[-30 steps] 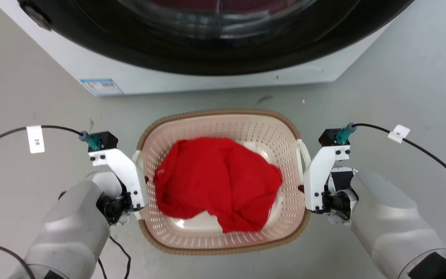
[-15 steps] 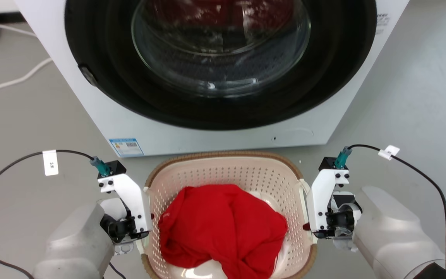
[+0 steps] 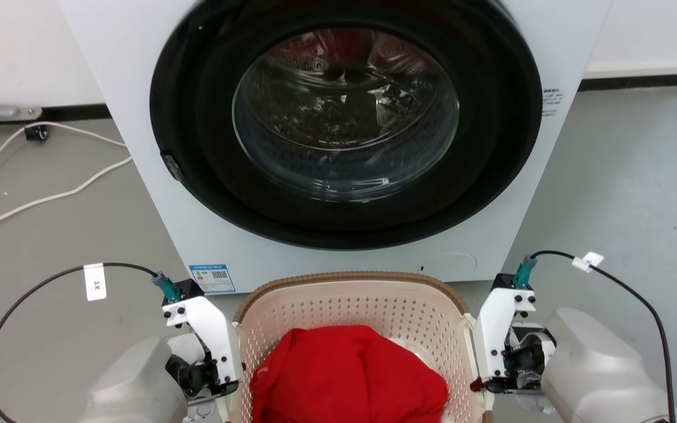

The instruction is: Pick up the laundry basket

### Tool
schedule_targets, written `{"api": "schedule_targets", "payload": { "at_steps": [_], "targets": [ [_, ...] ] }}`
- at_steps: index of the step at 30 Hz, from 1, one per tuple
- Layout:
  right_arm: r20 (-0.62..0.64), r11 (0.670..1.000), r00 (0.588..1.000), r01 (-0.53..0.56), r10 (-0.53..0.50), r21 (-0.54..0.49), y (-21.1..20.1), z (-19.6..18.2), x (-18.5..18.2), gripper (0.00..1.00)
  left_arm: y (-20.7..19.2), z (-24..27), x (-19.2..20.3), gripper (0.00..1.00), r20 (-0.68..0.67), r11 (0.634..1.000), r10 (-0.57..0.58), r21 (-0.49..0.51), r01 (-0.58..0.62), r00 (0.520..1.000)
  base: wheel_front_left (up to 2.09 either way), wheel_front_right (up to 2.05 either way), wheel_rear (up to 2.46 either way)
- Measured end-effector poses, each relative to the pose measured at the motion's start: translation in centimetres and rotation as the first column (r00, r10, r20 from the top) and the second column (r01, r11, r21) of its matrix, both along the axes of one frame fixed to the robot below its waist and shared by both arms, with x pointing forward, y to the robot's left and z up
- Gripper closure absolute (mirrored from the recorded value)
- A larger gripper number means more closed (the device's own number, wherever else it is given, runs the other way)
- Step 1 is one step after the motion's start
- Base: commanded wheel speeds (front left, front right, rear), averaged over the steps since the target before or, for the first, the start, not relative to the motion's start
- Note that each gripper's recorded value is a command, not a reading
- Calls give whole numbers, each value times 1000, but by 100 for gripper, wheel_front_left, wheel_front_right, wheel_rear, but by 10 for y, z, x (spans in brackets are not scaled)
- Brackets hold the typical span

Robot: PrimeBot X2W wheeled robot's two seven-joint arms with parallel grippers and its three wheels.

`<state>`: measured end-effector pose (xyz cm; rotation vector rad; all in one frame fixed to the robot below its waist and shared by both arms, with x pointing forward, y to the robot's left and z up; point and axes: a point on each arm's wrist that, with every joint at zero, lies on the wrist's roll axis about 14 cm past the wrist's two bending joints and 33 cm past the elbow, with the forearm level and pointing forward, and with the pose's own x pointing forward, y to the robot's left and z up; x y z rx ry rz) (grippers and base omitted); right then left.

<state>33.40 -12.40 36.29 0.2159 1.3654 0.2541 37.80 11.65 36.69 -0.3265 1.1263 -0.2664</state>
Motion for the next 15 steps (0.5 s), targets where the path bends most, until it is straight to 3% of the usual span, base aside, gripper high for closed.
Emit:
{"api": "schedule_targets", "payload": {
  "at_steps": [15],
  "targets": [
    [-46,1000,999,-2,2,-1,-2,-1,-23,100,-3,1,-20,100,0,1000,-1,-7,1,1000,0,0,0]
  ]
}}
